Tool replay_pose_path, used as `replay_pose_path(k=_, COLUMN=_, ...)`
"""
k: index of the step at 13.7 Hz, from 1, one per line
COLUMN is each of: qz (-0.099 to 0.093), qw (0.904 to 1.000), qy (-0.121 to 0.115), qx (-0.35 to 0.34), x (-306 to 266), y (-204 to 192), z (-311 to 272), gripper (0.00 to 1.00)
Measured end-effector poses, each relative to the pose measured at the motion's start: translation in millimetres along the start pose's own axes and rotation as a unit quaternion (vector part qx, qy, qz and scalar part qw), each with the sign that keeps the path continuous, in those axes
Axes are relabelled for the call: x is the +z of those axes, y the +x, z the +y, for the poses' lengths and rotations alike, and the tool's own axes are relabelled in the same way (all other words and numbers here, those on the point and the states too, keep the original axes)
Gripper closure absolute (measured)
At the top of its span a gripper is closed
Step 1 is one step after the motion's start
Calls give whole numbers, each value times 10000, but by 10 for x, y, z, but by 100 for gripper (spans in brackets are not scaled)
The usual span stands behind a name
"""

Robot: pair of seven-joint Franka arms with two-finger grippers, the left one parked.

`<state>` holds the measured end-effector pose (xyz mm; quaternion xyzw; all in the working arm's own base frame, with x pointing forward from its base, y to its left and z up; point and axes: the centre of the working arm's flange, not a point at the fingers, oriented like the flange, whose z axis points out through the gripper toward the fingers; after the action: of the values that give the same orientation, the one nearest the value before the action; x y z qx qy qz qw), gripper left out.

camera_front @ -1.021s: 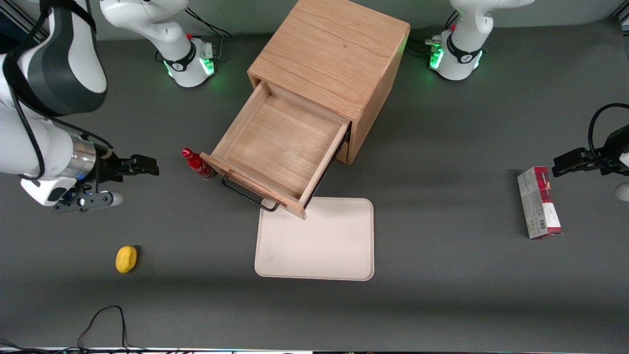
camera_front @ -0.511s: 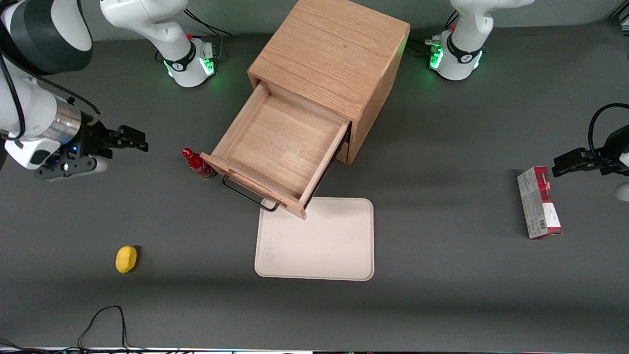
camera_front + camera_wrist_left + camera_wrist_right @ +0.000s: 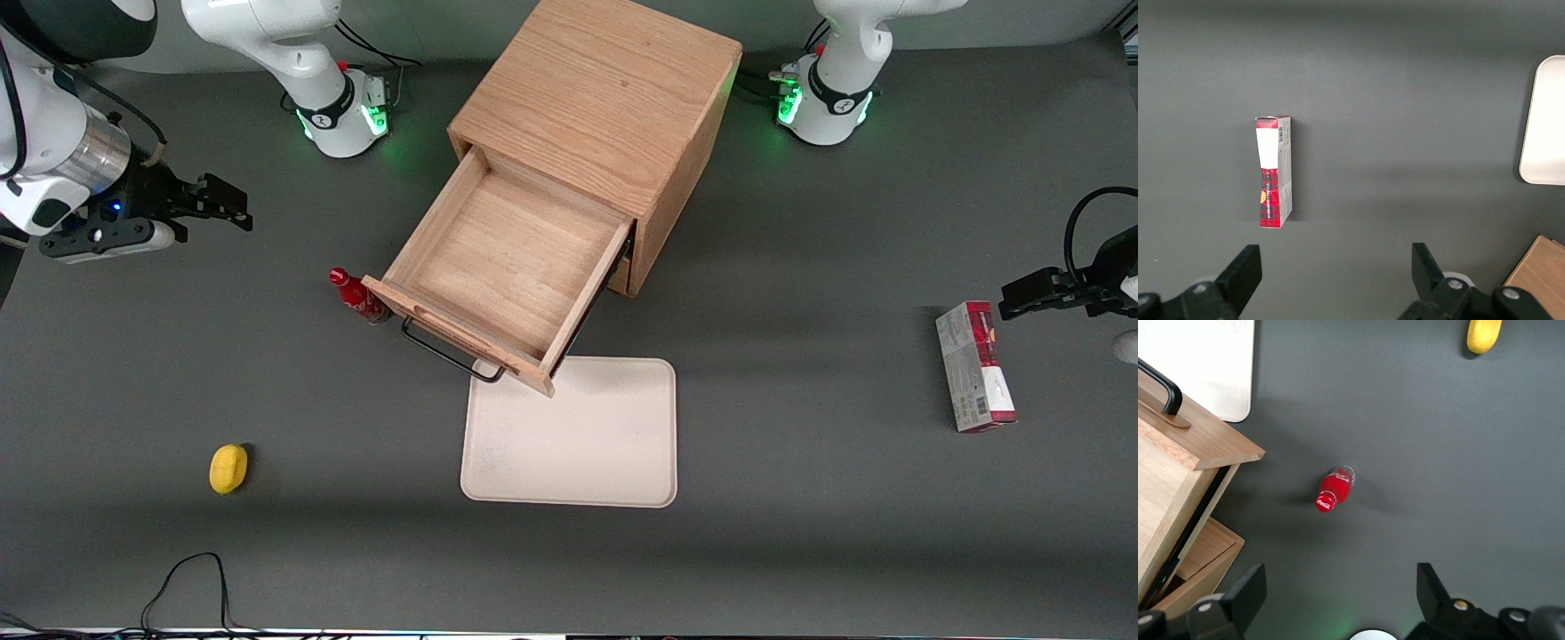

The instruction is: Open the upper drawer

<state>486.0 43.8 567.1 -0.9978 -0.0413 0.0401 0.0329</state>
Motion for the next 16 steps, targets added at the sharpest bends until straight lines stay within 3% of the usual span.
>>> replay_pose_path(k=8, qz=112, qw=9999, qy=-33, qx=30, x=-45, y=124, z=16, gripper=0)
replay_pose_path(k=13, qz=54, qw=9999, qy=10, qx=-113, x=-4, y=291, z=-27, gripper=0)
replay_pose_path(k=16, qz=-88, qw=9999, qy=28, qx=-137, x=-71, y=253, z=56, gripper=0)
